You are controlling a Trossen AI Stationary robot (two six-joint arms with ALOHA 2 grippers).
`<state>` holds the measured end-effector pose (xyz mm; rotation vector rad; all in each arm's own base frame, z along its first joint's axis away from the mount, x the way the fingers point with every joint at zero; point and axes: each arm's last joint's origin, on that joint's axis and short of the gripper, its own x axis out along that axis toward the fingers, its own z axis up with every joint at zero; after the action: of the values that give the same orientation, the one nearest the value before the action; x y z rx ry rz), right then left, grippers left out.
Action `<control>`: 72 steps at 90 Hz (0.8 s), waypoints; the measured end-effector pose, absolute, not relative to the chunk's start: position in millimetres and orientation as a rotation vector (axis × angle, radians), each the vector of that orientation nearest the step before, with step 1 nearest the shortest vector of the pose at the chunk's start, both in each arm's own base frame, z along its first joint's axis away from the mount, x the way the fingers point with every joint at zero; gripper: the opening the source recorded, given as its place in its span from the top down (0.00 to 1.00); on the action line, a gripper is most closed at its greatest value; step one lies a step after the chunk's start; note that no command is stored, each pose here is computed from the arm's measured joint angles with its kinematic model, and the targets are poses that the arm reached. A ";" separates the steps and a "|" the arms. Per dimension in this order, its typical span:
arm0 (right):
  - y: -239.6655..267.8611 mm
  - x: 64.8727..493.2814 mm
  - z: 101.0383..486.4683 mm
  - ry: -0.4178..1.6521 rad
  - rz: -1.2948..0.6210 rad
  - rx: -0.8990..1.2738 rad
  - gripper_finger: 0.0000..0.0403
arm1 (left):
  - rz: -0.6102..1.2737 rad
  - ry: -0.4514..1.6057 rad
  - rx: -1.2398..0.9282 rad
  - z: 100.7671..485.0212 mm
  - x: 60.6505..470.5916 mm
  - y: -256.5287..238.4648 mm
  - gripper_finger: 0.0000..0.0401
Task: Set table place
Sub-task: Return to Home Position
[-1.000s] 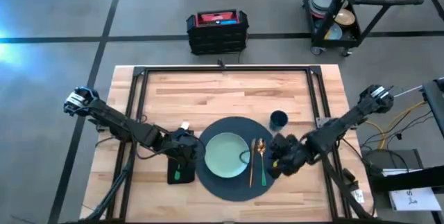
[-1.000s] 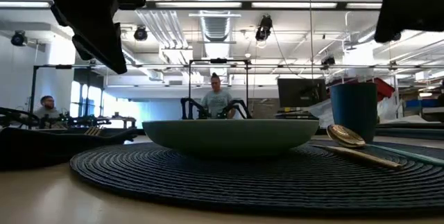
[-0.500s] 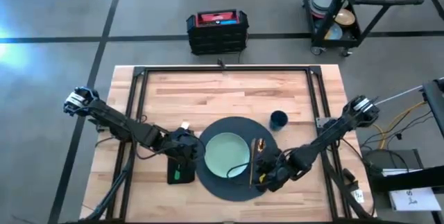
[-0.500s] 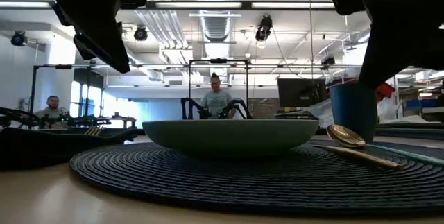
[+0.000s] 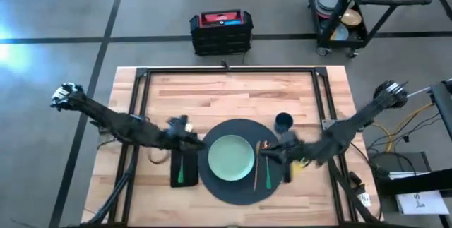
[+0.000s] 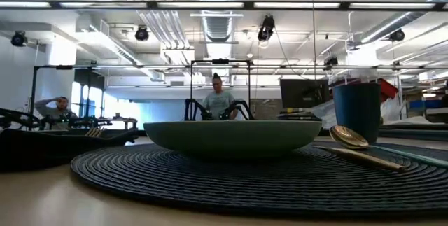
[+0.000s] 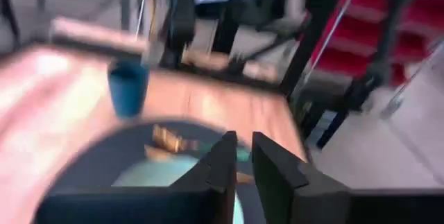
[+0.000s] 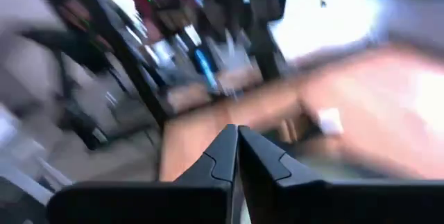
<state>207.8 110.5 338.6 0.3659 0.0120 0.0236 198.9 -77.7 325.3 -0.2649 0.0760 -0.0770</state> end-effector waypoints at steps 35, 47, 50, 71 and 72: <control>-2.9 182.1 360.8 -0.116 0.208 0.308 1.00 | -0.105 -0.064 -0.262 339.6 167.1 30.2 0.97; -17.4 159.6 365.1 -0.111 0.191 0.295 1.00 | -0.048 -0.058 -0.279 339.4 148.2 43.3 0.98; -18.3 151.0 365.9 -0.108 0.177 0.293 1.00 | -0.038 -0.054 -0.282 339.2 142.4 42.7 0.98; -12.3 103.6 365.9 -0.188 0.075 0.278 1.00 | 0.006 -0.095 -0.364 328.1 112.5 24.5 0.98; -11.7 102.6 364.4 -0.188 0.077 0.282 1.00 | 0.004 -0.097 -0.371 326.1 111.9 23.1 0.98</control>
<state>102.6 -11.7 364.4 0.2816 -0.1877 0.0773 111.9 23.1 326.1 -0.3709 -0.0975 0.0038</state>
